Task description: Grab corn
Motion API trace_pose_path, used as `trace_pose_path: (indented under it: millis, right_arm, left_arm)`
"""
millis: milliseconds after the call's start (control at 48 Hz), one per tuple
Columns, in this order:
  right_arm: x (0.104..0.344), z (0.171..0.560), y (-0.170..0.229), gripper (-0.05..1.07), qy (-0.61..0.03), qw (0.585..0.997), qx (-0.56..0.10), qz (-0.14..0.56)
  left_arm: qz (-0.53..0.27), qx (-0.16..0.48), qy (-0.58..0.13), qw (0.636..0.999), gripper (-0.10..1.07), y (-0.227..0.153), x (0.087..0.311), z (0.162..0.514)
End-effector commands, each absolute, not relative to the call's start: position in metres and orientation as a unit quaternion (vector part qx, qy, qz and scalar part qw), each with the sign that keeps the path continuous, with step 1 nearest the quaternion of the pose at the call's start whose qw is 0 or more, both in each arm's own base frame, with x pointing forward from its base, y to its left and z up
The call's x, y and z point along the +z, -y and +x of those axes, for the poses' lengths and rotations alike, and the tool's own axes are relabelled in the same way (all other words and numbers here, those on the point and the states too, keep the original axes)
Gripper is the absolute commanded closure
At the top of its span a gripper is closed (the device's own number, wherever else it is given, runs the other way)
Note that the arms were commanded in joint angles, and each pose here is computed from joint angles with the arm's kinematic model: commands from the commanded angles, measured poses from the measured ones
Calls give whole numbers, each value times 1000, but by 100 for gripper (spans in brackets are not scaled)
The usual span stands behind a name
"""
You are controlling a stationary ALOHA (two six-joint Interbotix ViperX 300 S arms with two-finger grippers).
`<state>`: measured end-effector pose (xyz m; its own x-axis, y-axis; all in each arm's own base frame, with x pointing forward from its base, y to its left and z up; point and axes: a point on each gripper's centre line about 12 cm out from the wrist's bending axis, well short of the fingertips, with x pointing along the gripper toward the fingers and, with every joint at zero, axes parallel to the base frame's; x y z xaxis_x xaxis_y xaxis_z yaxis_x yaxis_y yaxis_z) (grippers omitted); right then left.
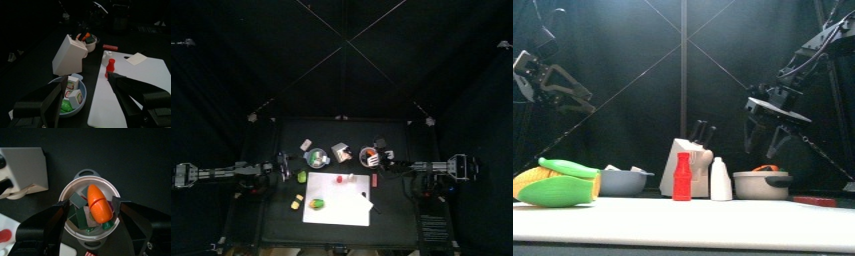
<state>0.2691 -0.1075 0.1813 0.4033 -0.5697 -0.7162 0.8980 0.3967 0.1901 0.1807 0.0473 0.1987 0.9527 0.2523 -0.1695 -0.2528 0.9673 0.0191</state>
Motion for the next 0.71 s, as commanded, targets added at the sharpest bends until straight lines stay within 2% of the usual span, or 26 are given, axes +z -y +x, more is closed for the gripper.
trace_pose_path:
  millis: [0,229,417,688]
  right_arm:
    - [200,275,98,5,-262,804,-444,296]
    - [207,289,52,5,-276,839,-372,284]
    - [201,294,33,5,-291,847,-350,276]
    - [189,297,6,5,-322,853,-319,261]
  left_arm:
    - [1,119,-80,990,0,-45,204,184]
    - [16,61,-101,993,0,-24,198,186]
    - [10,-1,-144,989,0,0,190,190]
    - [-20,-56,-190,980,0,28,179,202]
